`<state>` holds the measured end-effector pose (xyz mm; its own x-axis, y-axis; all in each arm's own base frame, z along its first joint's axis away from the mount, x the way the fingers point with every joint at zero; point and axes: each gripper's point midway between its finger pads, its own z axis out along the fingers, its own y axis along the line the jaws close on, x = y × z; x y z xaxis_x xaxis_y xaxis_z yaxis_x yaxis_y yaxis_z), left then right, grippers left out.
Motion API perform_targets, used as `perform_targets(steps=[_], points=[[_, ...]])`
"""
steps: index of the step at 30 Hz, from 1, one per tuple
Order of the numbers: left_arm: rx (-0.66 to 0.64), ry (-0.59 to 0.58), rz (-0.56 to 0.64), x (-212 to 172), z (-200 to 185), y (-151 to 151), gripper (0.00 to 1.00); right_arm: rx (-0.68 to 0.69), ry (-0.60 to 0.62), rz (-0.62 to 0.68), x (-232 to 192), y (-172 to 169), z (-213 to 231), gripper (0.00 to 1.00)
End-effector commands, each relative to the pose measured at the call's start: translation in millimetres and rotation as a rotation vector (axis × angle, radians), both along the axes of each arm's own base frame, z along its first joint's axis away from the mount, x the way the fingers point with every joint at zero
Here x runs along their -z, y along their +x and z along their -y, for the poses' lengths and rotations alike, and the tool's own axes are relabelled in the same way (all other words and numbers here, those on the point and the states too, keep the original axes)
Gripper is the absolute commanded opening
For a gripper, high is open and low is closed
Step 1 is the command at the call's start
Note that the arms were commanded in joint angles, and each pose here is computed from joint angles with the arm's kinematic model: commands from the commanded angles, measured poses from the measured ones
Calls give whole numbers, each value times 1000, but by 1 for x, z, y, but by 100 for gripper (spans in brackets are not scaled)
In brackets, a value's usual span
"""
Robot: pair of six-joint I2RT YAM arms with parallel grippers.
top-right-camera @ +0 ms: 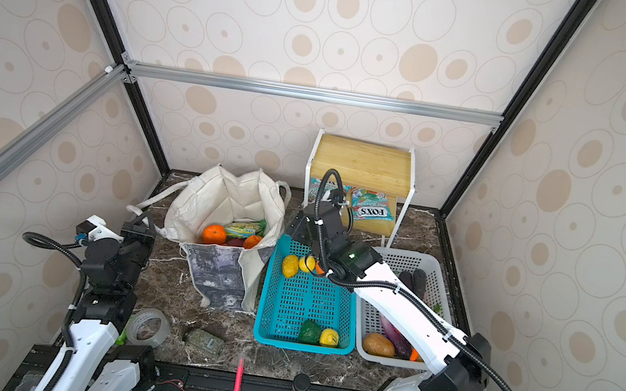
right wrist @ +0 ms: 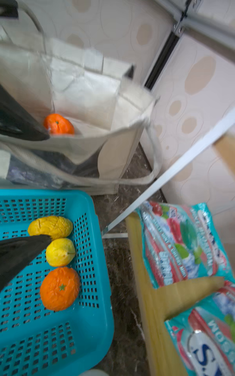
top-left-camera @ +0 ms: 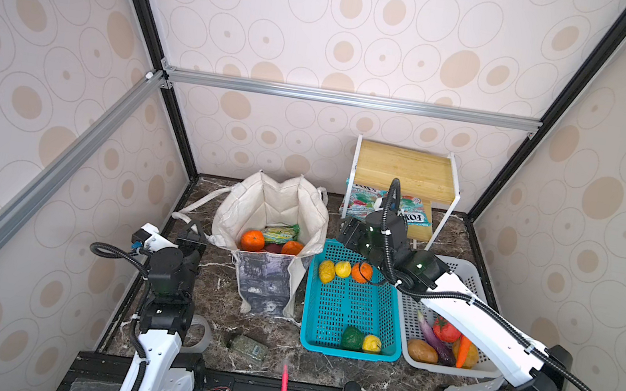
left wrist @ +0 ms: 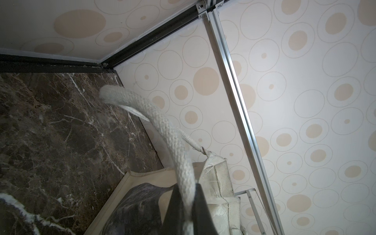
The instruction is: Place the food into the grocery bag and tie it
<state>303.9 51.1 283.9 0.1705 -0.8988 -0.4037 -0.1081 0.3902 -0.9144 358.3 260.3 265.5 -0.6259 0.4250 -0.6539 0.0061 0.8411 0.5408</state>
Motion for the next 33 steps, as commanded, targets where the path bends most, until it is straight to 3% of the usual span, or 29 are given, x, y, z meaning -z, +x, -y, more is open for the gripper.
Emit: perform_targets(steps=[1,7,14,18,23,25,28,30,33], points=[[4,38,-50,1,-1,0,0,1,107,-55,16,3,-17,66],[11,31,-83,13,0,2,0,-58,137,-80,28,15,-42,65],[18,46,-101,14,1,2,0,-173,298,-135,40,26,-95,65],[37,48,-99,18,4,4,0,-225,282,-148,44,23,-120,63],[57,22,-116,30,8,5,0,-217,397,-173,55,26,-139,54],[51,22,-120,33,7,4,0,-194,464,-196,62,25,-148,54],[45,25,-129,36,6,3,0,-191,512,-200,64,22,-160,65],[42,29,-131,37,5,3,0,-182,536,-208,64,23,-164,66],[41,29,-134,38,5,3,0,-112,676,-218,68,27,-165,60]])
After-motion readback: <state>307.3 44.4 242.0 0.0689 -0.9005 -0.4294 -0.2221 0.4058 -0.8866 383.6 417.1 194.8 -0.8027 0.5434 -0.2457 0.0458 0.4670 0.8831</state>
